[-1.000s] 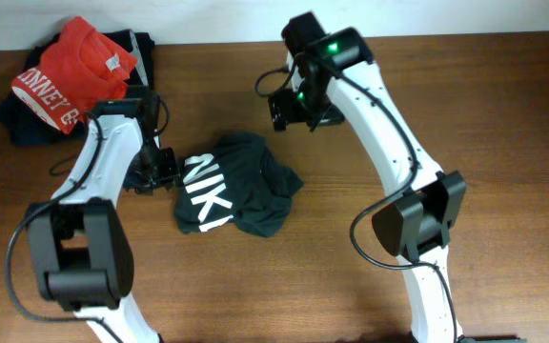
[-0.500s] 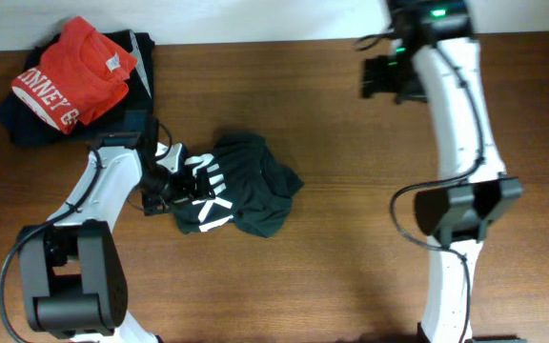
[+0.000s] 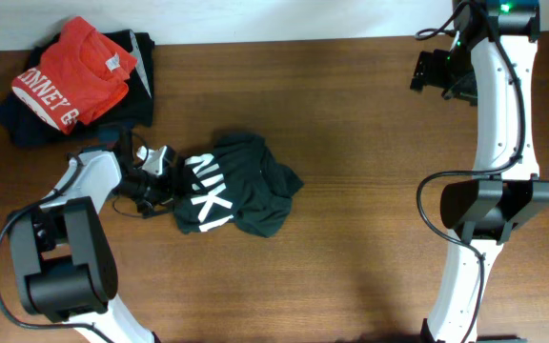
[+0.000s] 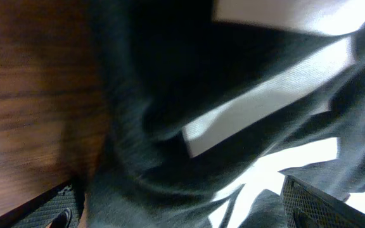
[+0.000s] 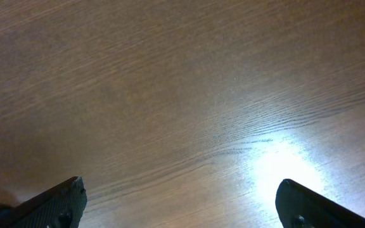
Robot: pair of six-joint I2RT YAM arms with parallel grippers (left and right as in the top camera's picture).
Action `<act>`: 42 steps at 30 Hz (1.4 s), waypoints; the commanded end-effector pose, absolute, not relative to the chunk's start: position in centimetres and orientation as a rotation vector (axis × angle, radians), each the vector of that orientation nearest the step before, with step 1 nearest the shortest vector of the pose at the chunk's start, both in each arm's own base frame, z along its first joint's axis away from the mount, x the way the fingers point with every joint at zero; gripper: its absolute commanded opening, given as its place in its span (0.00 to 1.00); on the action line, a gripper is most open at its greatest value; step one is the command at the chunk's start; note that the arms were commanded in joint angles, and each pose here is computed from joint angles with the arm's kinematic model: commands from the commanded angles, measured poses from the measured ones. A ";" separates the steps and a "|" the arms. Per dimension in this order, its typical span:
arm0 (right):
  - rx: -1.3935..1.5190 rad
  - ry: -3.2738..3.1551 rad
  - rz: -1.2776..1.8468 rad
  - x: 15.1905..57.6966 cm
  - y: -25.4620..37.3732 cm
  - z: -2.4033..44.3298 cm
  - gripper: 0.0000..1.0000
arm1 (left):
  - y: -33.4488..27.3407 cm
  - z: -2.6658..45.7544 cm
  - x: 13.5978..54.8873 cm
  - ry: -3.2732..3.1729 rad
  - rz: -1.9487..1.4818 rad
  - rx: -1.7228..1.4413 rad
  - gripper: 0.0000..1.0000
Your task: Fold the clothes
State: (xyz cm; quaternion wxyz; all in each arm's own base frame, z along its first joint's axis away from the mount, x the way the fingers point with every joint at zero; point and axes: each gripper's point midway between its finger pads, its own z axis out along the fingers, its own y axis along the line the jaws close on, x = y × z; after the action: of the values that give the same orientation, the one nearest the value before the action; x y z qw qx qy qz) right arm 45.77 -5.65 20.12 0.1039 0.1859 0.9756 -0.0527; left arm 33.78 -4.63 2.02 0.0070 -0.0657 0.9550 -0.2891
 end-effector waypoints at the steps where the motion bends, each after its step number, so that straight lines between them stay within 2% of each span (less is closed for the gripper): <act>1: 0.566 2.830 -0.140 45.6 -5.8 21.8 0.99 | -7.3 0.1 32.8 2.949 -1.210 -0.142 0.99; 4: 0.566 2.830 -0.140 45.6 -5.8 21.8 0.99 | -7.9 -1.6 32.4 2.989 -1.224 -0.146 0.99; 5: 0.566 2.830 -0.140 45.6 -5.8 21.8 0.99 | -8.3 -2.2 32.5 2.992 -1.223 -0.134 0.96; 7: 0.566 2.831 -0.140 45.6 -5.8 21.8 0.99 | -8.4 -2.5 33.1 2.989 -1.194 -0.150 0.72; 8: 0.566 2.830 -0.140 45.6 -5.8 21.8 0.99 | -8.2 -2.9 33.9 2.990 -1.153 -0.230 0.49; 9: 0.566 2.830 -0.140 45.6 -5.8 21.8 0.99 | -8.0 -3.0 34.5 2.985 -1.129 -0.295 0.34; 10: 0.566 2.831 -0.140 45.6 -5.8 21.8 0.99 | -7.8 -3.2 35.5 2.958 -1.103 -0.336 0.22; 11: 0.566 2.830 -0.140 45.6 -5.8 21.8 0.99 | -7.7 -3.1 35.9 2.946 -1.097 -0.336 0.16; 12: 0.566 2.831 -0.140 45.6 -5.8 21.8 0.99 | -7.5 -3.2 36.2 2.939 -1.076 -0.351 0.03; 13: 0.566 2.831 -0.140 45.6 -5.8 21.8 0.99 | -6.5 -3.7 36.8 2.962 -0.971 -0.414 0.01; 19: 0.566 2.830 -0.140 45.6 -5.8 21.8 0.99 | -2.8 -1.6 41.7 2.935 -0.621 -0.370 0.01; 23: 0.566 2.830 -0.140 45.6 -5.8 21.8 0.99 | 0.2 4.0 48.3 2.777 -0.372 -0.219 0.00; 28: 0.566 2.831 -0.140 45.6 -5.8 21.8 0.99 | 4.5 10.5 53.8 2.588 -0.003 -0.037 0.01; 30: 0.566 2.831 -0.140 45.6 -5.8 21.8 0.99 | 6.1 12.7 55.6 2.500 0.101 -0.065 0.00; 36: 0.566 2.830 -0.140 45.6 -5.8 21.8 0.99 | 8.2 17.0 59.2 2.286 0.130 -0.103 0.00; 42: 0.566 2.830 -0.140 45.6 -5.8 21.8 0.99 | 11.3 24.1 61.1 2.093 0.085 -0.292 0.00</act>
State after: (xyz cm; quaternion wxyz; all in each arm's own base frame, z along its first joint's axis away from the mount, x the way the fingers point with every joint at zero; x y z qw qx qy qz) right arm 45.77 -5.56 20.11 0.1035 0.1856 0.9759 -0.0501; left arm 60.01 9.33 19.35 0.4389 -0.0855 0.8938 0.0339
